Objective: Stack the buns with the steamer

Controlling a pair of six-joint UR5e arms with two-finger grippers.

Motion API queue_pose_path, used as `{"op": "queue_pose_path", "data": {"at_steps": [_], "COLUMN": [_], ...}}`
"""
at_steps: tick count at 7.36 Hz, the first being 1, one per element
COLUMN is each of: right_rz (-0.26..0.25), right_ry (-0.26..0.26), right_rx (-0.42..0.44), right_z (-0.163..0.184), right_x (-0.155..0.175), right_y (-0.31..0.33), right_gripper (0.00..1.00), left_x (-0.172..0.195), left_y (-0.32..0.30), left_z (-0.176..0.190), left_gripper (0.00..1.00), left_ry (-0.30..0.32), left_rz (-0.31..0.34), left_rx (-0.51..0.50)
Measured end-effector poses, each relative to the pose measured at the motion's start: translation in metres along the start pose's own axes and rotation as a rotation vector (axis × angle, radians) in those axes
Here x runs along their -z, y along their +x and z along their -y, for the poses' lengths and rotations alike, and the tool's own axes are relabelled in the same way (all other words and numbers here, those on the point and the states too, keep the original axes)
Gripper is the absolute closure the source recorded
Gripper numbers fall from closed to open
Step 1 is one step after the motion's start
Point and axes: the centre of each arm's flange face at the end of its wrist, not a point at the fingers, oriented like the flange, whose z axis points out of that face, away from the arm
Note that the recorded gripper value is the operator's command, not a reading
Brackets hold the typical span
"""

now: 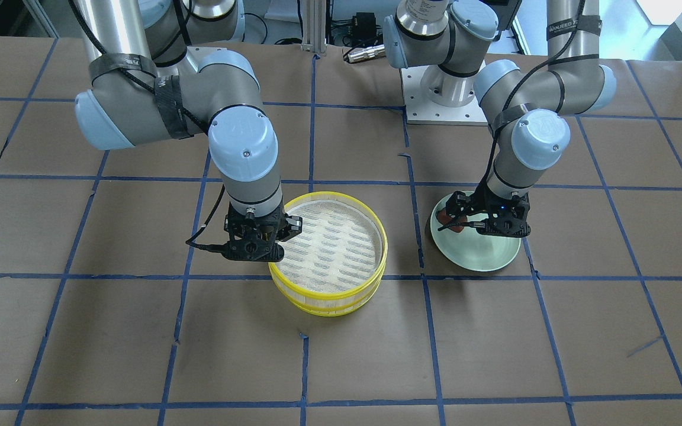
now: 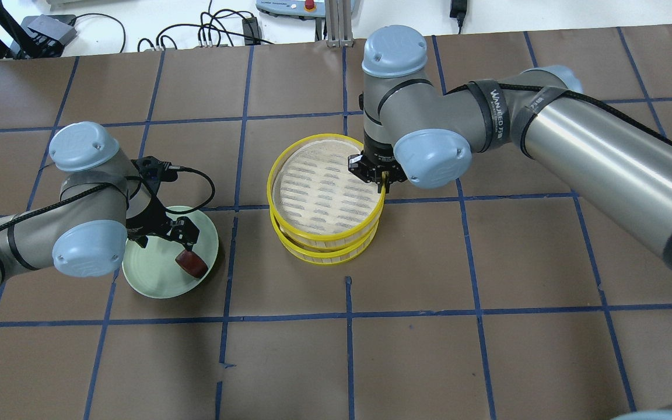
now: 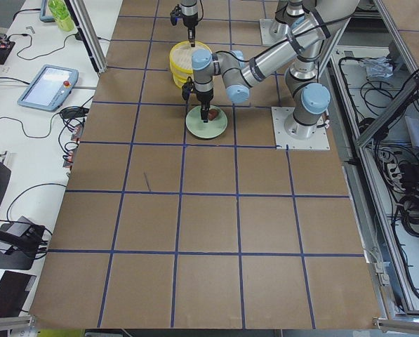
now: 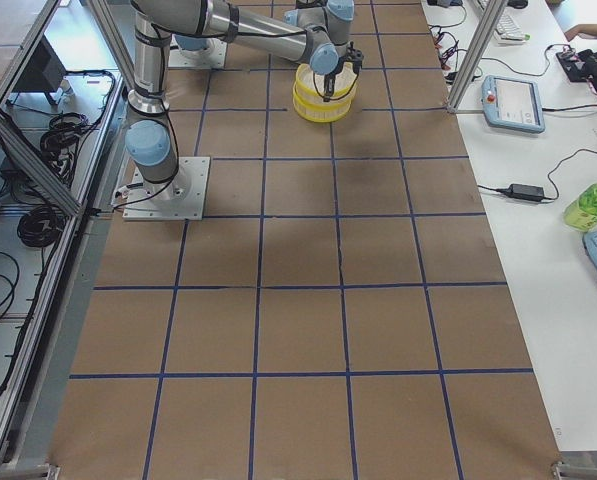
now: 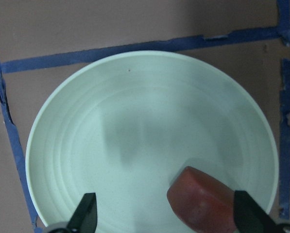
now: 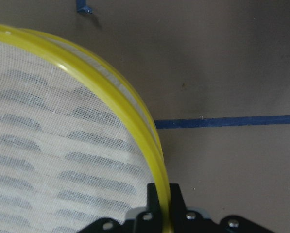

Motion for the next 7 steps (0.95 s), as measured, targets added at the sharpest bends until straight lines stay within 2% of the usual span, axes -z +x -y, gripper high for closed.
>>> {"op": "queue_pose_path", "data": {"at_steps": [1,2,3,4,5,6,7], "right_rz": [0.0,-0.001,-0.002,-0.002,-0.004,-0.007,-0.008], "right_ry": [-0.002,-0.004,-0.006,-0.008,-0.012,-0.017,-0.02], "right_rx": [0.002,0.003,0.003,0.003,0.007,0.013,0.017], "right_z": [-0.001,-0.002,-0.002,-0.003,-0.003,-0.004,-0.004], "right_x": [-0.001,-0.002,-0.003,-0.004,-0.006,-0.008,-0.008], "right_y": [-0.002,-0.002,-0.003,-0.003,-0.003,-0.003,-0.004], "right_gripper": [0.92,0.81,0.77,0.14,0.0,0.0,0.0], "left_x": [-0.003,-0.005,-0.007,-0.009,-0.01,-0.01,-0.011], "left_y": [0.0,0.001,0.004,0.008,0.011,0.012,0.012], "left_z": [0.0,0.0,0.0,-0.001,-0.001,-0.001,-0.002], "left_gripper": [0.02,0.02,0.02,0.03,0.34,0.62,0.82], "left_ry": [-0.007,-0.013,-0.022,-0.033,-0.039,-0.041,-0.044], "left_rz": [-0.004,-0.018,-0.05,-0.079,-0.094,-0.1,-0.101], "left_rx": [0.012,0.023,0.041,0.062,0.074,0.076,0.075]}}
